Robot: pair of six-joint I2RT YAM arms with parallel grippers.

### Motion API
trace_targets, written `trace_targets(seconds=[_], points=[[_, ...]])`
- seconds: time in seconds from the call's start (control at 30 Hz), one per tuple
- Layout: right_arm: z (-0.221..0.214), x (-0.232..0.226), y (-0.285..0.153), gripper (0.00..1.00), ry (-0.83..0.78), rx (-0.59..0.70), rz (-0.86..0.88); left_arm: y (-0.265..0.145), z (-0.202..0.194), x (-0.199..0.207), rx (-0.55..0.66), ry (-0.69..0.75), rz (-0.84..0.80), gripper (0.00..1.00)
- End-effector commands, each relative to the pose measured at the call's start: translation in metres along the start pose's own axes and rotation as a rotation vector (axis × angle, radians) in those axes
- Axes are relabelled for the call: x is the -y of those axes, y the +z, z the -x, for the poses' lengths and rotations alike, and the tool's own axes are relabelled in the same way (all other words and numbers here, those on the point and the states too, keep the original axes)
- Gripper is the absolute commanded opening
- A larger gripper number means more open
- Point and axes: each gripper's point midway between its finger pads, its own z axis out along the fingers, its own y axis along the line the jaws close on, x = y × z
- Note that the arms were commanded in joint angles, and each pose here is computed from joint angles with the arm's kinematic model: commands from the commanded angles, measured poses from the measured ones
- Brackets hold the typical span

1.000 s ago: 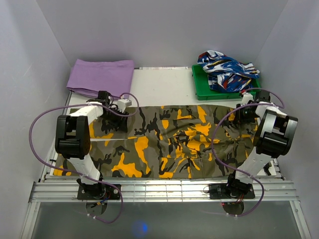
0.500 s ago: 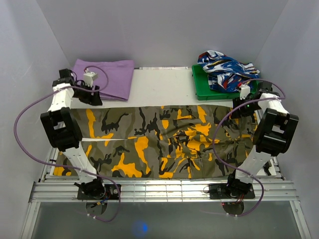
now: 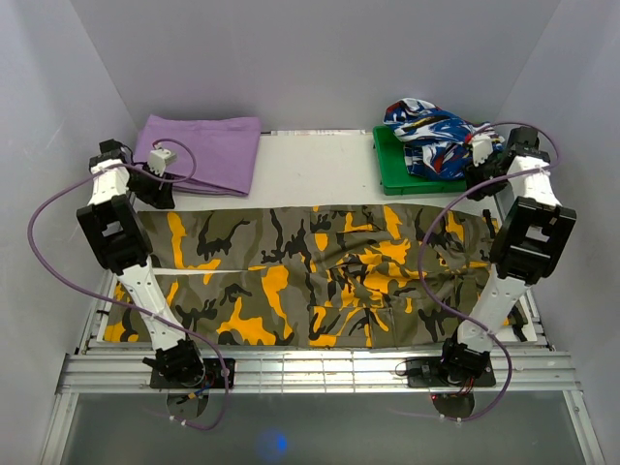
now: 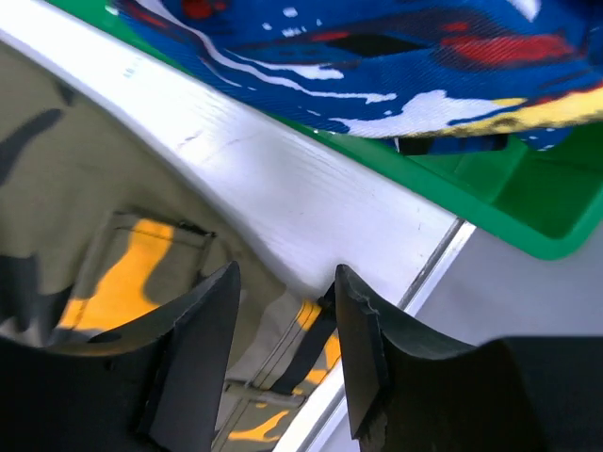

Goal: Fold and stack the trousers
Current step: Fold the trousers

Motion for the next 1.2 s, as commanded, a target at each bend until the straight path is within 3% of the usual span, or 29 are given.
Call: trace_targets(seconds=[0.0,0.13,0.27,0.43,0.53,0.73,0.83,0.93,1.17], points=[[-0.019,0.013,0.023,0.51,-0.019,-0.063,-0.023,-0.009,0.004,-0.015,0.028,0.06,0.06,0.67],[-0.037,0.017,0.037,0.53,-0.125,-0.089,0.001,-0.008,-0.004,-0.023,0.044,0.066,0.051,0.67],[-0.056,0.009,0.045,0.77,-0.18,-0.081,0.085,-0.011,-0.011,-0.024,0.072,0.06,0.017,0.72],[-0.085,-0.004,0.066,0.82,-0.22,-0.121,0.174,-0.009,-0.016,-0.02,0.099,0.04,-0.018,0.75],[-0.1,-0.018,0.071,0.76,-0.229,-0.162,0.262,-0.009,-0.018,-0.022,0.108,0.027,-0.021,0.75],[-0.127,-0.033,0.08,0.5,-0.257,-0.219,0.316,-0.002,-0.035,-0.029,0.089,0.029,-0.043,0.75],[-0.13,-0.038,0.08,0.35,-0.265,-0.219,0.332,-0.005,-0.031,-0.036,0.115,0.054,-0.049,0.75],[-0.133,-0.041,0.079,0.08,-0.272,-0.227,0.349,-0.001,-0.028,-0.042,0.134,0.095,-0.058,0.75],[-0.118,-0.039,0.07,0.08,-0.288,-0.182,0.335,-0.001,-0.009,-0.042,0.245,0.162,-0.085,0.8]])
